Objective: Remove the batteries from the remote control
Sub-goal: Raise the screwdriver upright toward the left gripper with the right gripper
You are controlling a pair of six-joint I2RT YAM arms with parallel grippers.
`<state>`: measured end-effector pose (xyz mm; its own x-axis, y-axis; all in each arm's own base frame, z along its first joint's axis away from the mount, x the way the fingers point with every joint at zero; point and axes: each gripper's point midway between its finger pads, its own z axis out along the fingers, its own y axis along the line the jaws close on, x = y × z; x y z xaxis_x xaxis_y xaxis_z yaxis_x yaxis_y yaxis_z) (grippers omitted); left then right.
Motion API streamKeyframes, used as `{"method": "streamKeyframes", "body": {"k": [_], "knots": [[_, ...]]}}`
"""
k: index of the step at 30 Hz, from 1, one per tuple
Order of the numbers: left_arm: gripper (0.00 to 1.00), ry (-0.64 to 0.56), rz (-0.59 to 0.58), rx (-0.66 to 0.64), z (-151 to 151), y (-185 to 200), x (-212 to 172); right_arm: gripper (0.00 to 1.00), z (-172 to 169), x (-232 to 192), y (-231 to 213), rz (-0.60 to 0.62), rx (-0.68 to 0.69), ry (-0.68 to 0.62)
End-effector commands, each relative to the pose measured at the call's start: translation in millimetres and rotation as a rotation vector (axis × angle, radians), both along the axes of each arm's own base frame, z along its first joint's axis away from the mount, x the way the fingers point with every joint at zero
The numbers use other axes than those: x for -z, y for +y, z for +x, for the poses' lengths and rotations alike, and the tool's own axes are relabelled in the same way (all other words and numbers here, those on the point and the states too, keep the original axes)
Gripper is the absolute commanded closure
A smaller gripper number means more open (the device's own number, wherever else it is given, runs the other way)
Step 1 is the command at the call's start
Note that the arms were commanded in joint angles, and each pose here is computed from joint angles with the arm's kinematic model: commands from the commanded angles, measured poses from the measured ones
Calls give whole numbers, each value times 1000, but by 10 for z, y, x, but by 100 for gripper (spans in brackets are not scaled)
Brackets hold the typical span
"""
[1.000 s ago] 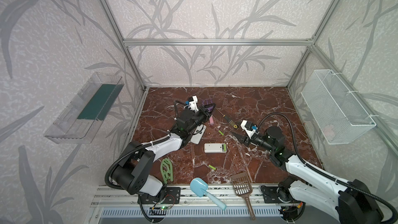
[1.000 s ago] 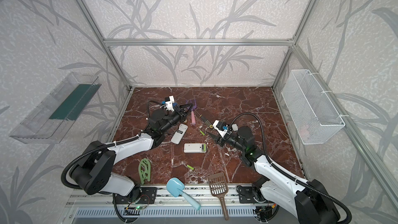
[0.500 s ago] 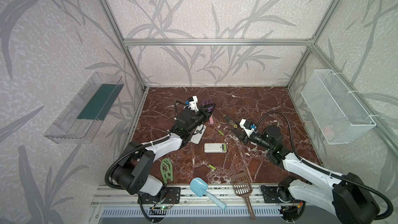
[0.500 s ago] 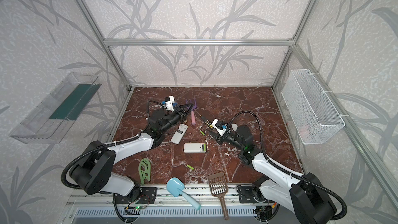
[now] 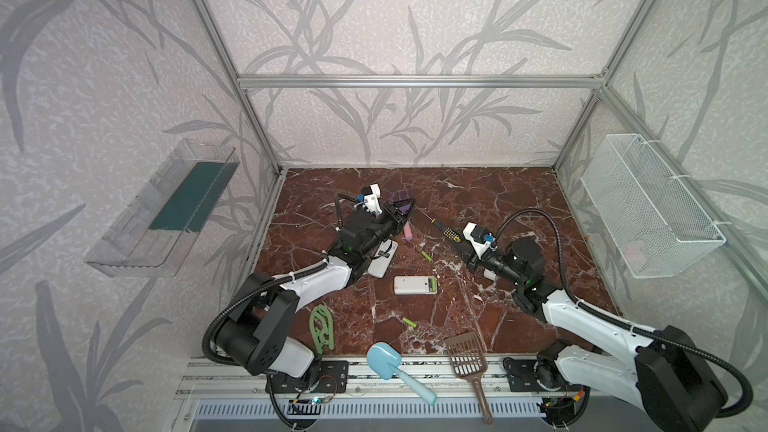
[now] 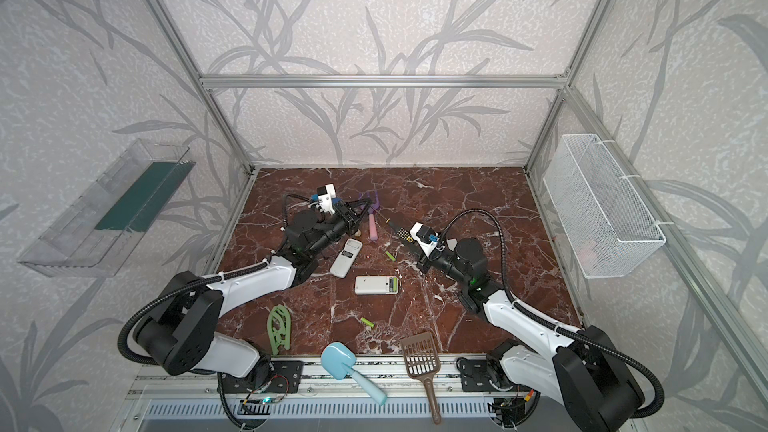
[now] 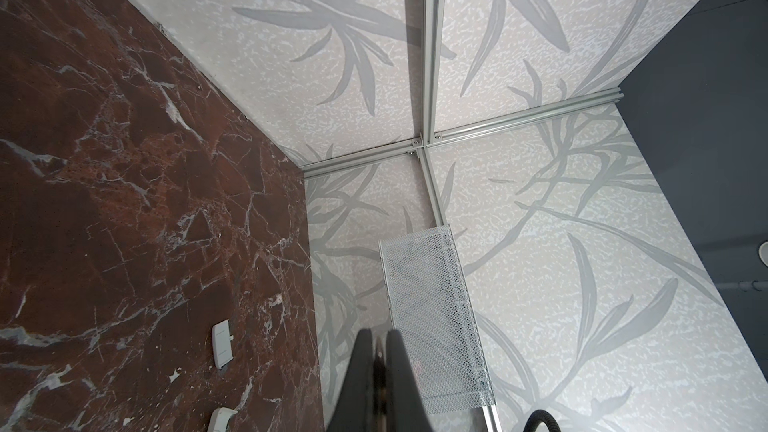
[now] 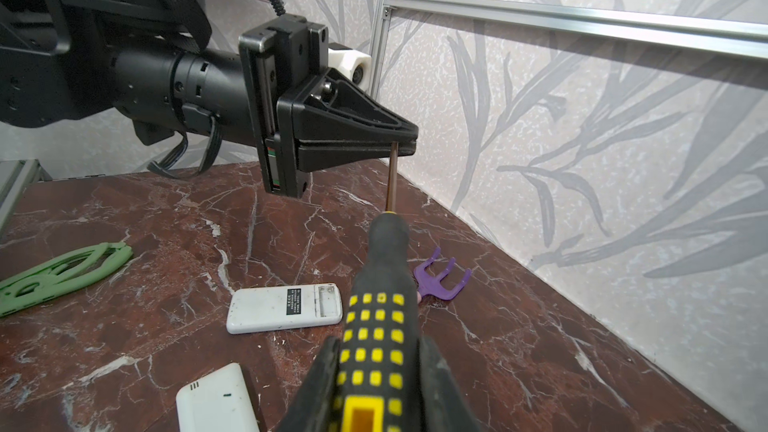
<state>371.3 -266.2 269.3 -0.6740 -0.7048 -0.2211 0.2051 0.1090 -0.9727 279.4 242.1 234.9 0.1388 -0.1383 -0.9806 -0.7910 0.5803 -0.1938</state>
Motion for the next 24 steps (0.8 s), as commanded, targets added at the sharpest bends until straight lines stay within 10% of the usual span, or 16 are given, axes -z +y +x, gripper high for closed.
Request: {"method": "streamKeyframes", "body": {"k": [1,6,11,14,24], "knots": [[100,-33,-37,21,-55,-12,-131,81,-22,-239,66,33,-34,-61],[97,-9,-11,13,-39,11,-32,92,-35,-160,46,-9,-29,-42],[32,18,84,5,-16,76,80,100,-43,-1,-43,-80,18,0],[14,47,231,-14,-20,156,205,100,-79,107,-112,-152,74,49],[1,59,985,-13,-205,702,477,100,-442,350,-323,-349,155,163]]}}
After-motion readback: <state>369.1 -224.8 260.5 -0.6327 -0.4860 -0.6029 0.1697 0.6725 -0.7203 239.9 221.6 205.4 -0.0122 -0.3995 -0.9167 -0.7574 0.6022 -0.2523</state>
